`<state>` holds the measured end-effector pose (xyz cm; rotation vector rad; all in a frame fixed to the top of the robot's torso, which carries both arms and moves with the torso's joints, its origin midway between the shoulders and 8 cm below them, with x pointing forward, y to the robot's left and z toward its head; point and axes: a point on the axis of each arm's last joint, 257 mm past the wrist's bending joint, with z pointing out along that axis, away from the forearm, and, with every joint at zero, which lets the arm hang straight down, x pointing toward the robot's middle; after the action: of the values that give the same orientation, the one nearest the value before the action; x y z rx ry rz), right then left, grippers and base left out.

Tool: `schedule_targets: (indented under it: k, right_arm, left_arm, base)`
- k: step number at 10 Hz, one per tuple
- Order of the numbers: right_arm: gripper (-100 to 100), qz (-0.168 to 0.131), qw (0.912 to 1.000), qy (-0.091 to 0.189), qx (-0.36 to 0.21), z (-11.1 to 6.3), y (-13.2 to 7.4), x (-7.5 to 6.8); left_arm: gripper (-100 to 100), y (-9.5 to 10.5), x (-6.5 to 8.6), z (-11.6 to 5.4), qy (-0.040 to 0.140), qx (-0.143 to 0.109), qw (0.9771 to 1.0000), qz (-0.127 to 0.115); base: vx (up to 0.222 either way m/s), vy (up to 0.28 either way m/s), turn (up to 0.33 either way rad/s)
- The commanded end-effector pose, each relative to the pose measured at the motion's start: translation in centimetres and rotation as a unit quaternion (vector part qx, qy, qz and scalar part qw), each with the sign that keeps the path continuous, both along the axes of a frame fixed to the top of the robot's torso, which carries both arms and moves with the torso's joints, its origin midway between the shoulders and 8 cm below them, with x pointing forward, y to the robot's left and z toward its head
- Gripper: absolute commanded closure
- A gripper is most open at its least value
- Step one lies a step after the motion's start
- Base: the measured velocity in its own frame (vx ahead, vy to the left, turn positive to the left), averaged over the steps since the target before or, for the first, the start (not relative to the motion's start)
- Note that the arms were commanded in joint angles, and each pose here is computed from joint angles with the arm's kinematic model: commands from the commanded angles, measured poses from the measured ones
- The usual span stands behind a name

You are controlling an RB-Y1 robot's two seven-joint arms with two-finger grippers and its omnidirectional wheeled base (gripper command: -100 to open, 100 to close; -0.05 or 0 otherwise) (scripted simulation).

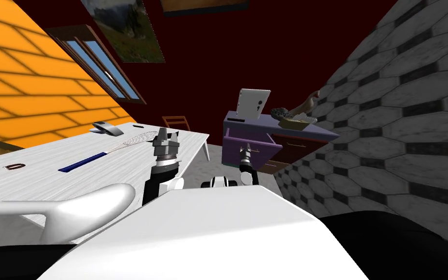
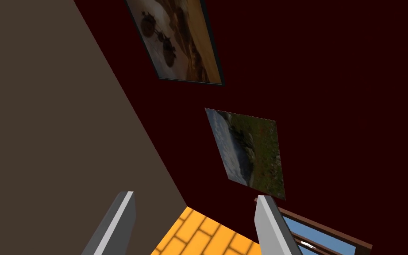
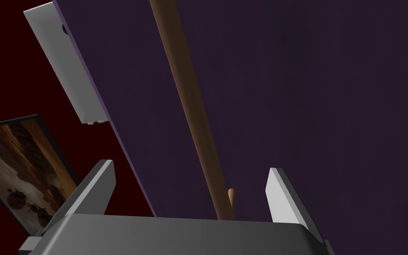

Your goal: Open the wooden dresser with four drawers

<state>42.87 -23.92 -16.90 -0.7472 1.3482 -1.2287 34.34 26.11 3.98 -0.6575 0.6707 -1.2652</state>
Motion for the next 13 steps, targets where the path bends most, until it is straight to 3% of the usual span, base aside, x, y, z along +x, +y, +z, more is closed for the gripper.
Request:
schedule_targets:
  k: [1,5,7,8,13]
  right_arm:
    - [-100,0.031,0.9995,-0.002,0.001,1.6,1.7,-0.3]
    - [-100,0.074,0.9972,-0.01,-0.004,3.7,4.1,-0.8]
    - [-100,0.069,0.9976,-0.001,-0.005,2.8,3.8,-0.8]
    - [0,0.069,0.9976,0.0,-0.007,2.7,3.8,-0.8]
    - [0,0.067,0.9977,0.007,-0.008,2.1,3.6,-0.9]
  left_arm:
    - [0,0.0,0.0,0.0,0.0,0.0,1.0,0.0]
    - [0,0.0,0.0,0.0,0.0,0.0,1.0,0.0]
    - [0,0.0,0.0,0.0,0.0,0.0,1.0,0.0]
    - [0,0.0,0.0,0.0,0.0,0.0,1.0,0.0]
    - [0,0.0,0.0,0.0,0.0,0.0,1.0,0.0]
  base:
    - [0.06,0.039,-0.26]
    - [0.053,0.033,-0.181]
    - [0.021,0.01,-0.054]
    - [0.005,-0.004,-0.005]
    - [0.0,0.0,0.0]
